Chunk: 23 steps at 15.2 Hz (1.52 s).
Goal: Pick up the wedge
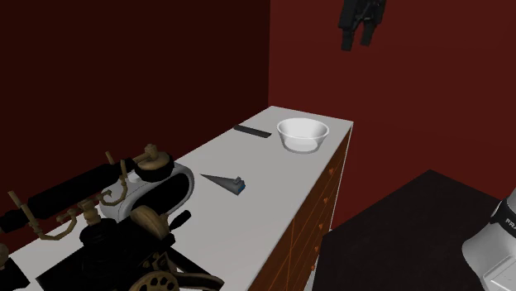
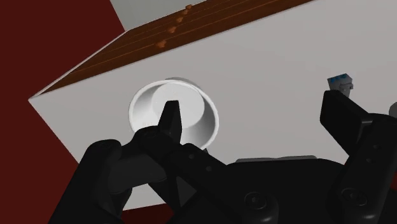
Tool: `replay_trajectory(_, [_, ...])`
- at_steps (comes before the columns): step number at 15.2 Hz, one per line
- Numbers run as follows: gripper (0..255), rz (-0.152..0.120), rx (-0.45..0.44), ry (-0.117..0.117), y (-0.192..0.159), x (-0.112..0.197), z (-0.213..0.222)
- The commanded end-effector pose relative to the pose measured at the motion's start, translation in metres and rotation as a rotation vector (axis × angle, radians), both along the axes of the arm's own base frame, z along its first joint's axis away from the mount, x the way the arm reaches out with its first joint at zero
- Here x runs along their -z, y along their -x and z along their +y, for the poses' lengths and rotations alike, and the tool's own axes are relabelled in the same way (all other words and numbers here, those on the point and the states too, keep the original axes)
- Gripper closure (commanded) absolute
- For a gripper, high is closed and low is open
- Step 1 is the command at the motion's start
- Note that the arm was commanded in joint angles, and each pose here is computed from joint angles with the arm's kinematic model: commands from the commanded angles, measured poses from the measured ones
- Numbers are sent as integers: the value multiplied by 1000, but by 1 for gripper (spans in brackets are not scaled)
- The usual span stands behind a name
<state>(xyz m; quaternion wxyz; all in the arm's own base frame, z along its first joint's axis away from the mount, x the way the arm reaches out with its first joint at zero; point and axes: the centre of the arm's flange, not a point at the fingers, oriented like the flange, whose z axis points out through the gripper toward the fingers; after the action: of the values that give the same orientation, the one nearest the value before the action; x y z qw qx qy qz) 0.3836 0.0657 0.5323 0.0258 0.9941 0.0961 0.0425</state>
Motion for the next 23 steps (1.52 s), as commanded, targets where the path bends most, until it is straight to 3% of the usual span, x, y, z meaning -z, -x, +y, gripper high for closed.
replay_trajectory(1, [0, 4, -12, 2, -14, 17, 16])
replay_trajectory(23, [0, 67, -144, 34, -141, 214, 196])
